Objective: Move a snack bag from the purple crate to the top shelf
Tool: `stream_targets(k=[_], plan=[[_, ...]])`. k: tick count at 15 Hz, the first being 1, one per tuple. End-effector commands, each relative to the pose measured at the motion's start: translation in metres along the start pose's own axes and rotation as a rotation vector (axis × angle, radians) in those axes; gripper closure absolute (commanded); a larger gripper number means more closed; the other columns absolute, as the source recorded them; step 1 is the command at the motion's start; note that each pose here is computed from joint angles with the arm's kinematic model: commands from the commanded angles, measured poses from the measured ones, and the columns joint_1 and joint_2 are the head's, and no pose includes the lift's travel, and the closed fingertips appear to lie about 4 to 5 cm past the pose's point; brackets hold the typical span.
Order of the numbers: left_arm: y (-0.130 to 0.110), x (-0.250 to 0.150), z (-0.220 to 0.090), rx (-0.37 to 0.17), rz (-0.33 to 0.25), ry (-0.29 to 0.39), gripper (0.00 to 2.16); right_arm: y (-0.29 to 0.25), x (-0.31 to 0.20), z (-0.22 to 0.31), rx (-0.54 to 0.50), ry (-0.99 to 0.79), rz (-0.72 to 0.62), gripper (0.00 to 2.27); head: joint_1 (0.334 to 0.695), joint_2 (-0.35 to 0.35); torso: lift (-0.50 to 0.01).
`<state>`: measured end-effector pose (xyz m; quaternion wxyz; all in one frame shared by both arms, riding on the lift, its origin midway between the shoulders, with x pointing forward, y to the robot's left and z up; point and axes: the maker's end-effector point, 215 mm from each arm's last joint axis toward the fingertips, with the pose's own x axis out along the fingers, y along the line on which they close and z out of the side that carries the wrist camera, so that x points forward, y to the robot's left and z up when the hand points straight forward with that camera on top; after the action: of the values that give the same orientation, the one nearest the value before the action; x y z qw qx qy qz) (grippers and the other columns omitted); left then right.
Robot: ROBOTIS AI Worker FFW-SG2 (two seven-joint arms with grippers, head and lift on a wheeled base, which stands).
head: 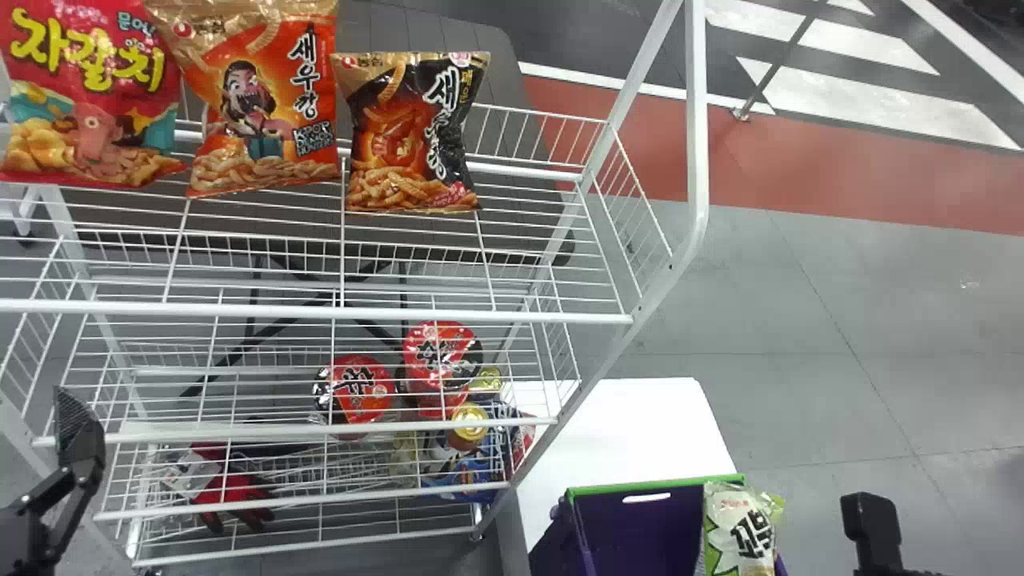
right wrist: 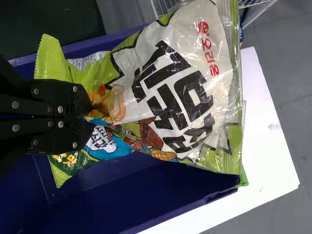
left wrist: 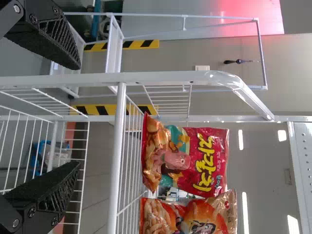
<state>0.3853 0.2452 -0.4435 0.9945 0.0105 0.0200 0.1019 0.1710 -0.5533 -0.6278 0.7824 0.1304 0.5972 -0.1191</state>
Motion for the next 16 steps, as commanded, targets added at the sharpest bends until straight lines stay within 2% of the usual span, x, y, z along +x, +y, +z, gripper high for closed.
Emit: stream_targets(k=[1,16], plan=[[0.0003,0.0001,-0.0013,0.002,-0.001,0.004,0.12,0.0006,0.0009,-0.0015,0.002,0.002,0.002,1.90,0.695,-0.350,-0.052],[0.0012,-0.0024,0.0010,0.005,-0.006,0.000,0.12,0.0068,-0.0010,-0.0036,0.014,0.004,0.017,1.90,0.695,-0.350,0.008]])
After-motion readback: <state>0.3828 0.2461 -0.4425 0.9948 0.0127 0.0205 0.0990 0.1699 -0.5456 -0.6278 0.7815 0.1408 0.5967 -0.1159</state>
